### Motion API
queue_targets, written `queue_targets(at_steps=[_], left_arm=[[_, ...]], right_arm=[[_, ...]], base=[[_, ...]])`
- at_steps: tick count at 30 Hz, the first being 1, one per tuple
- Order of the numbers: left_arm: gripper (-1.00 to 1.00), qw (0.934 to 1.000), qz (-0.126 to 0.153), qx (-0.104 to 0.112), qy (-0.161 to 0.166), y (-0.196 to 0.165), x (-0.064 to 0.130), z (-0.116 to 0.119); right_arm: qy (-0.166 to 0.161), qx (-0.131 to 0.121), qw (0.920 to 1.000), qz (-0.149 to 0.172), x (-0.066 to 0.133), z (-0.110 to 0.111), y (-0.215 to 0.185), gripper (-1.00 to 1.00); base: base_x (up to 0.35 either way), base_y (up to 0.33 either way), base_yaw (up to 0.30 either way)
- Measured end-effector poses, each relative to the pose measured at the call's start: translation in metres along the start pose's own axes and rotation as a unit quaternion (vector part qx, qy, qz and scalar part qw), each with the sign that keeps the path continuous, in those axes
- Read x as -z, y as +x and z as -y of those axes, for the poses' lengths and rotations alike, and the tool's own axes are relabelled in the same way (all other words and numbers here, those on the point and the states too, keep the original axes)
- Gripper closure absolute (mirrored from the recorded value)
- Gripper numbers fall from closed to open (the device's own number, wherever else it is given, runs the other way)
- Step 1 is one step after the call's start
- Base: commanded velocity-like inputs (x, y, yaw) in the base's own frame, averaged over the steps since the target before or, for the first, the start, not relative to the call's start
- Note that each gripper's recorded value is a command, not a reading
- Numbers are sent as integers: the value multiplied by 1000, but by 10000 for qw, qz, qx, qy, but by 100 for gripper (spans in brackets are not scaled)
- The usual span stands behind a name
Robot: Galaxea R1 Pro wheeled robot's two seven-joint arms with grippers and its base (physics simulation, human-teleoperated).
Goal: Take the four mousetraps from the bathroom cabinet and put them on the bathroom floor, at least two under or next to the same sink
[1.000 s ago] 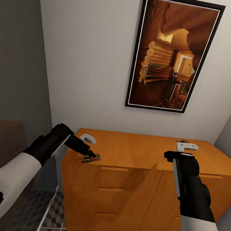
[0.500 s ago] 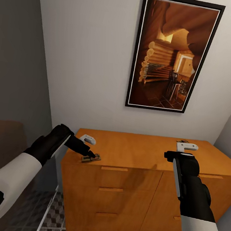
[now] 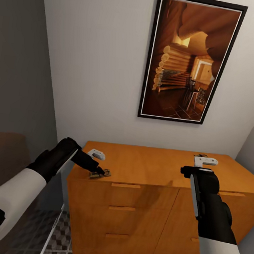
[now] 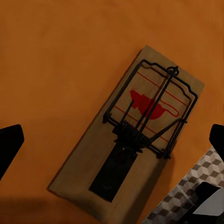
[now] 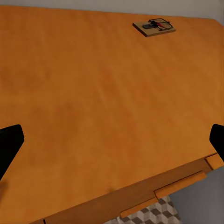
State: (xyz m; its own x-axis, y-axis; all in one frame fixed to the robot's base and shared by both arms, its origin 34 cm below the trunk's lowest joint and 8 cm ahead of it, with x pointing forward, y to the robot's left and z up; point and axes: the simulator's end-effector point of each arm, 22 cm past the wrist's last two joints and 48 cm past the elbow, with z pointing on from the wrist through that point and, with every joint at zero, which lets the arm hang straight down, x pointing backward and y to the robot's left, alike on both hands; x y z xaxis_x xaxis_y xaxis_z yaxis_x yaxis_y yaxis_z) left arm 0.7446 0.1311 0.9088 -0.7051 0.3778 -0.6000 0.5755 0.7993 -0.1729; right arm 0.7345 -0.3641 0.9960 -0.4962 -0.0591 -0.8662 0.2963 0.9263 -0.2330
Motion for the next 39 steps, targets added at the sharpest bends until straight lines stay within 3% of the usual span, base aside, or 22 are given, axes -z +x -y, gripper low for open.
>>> queue_targets(at_steps=[29,39], left_arm=[[-100,10000,-41,74,-22,4,-3,-3],[-100,9998,-101,11,-196,5,-2,-9]], right_arm=[[-15,-12,10000,0,0,0,0,-100],[-19,-14,10000,0,0,-1,0,-100]], base=[[0,0,0],[0,0,0]])
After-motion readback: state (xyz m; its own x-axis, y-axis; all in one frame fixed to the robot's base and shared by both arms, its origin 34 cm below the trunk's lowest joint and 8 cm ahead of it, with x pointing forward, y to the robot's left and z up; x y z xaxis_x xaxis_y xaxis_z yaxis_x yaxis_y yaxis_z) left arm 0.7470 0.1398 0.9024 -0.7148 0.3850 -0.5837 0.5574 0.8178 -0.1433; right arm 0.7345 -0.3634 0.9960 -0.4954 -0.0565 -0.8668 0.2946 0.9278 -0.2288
